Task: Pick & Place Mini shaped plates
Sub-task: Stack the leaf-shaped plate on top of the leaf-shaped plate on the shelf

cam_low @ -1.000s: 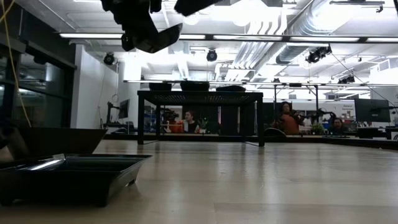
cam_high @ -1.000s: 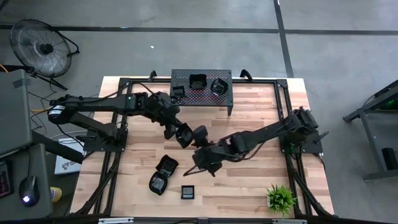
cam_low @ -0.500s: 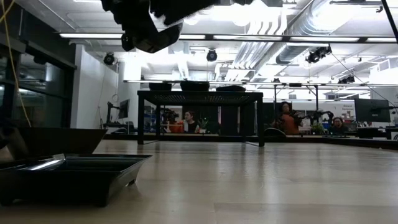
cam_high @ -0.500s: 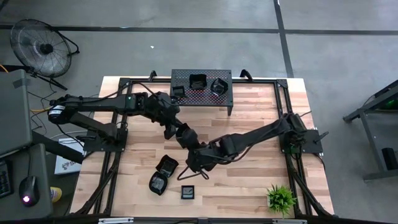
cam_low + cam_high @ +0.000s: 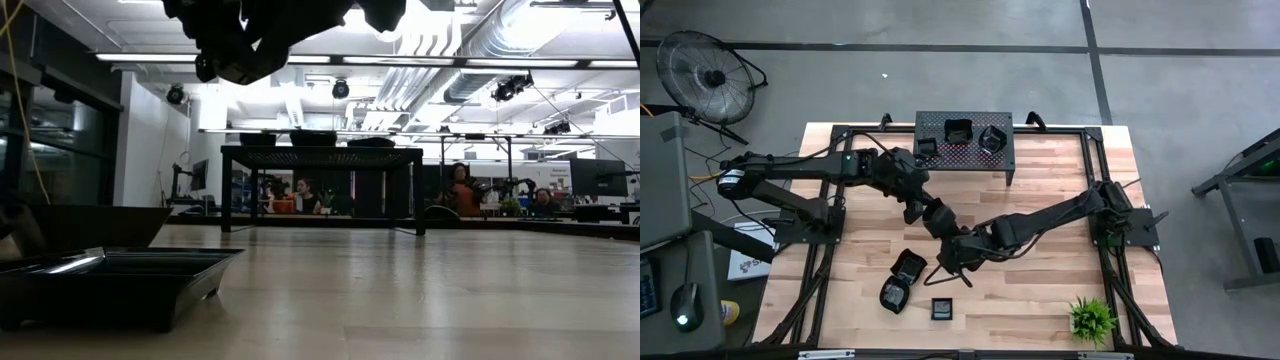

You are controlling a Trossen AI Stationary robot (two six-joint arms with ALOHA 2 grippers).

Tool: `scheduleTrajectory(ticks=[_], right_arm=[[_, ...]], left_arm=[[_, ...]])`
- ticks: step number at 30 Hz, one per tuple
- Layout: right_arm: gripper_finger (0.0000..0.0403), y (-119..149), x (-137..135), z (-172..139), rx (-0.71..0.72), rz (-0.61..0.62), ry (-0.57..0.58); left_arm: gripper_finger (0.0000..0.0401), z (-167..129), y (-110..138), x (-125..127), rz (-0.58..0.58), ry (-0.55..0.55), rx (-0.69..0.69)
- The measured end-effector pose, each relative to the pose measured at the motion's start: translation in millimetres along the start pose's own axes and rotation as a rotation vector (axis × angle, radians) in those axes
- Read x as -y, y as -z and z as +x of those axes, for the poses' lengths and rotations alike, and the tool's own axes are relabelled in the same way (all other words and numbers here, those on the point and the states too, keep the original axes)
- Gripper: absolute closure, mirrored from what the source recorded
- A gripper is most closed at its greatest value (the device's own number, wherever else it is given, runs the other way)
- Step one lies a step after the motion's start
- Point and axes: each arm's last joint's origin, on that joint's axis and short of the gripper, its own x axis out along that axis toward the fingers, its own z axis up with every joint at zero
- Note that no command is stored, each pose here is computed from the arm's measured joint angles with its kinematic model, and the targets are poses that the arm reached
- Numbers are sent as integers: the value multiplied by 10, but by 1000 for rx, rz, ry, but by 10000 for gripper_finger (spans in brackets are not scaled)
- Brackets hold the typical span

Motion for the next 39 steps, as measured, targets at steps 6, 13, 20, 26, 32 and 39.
scheduleTrajectory(ticks=[6, 13, 20, 26, 32, 39], right_arm=[[303, 36, 25, 23, -12, 6, -5], [340, 46, 25, 27, -10, 4, -17], [371, 58, 19, 30, -16, -1, -29], [382, 87, 48, 51, -22, 5, -29], [360, 144, 100, 95, -13, 26, -53], [312, 166, 122, 111, -1, 32, -68]], left_arm=[[401, 0, -1, -1, 19, -5, 2], [401, -1, -6, -11, 53, -44, 16], [401, 0, -17, -9, 76, -45, 28], [401, 0, -17, -9, 77, -45, 29], [401, -1, -18, -10, 76, -46, 29], [401, 0, -17, -8, 76, -41, 27]])
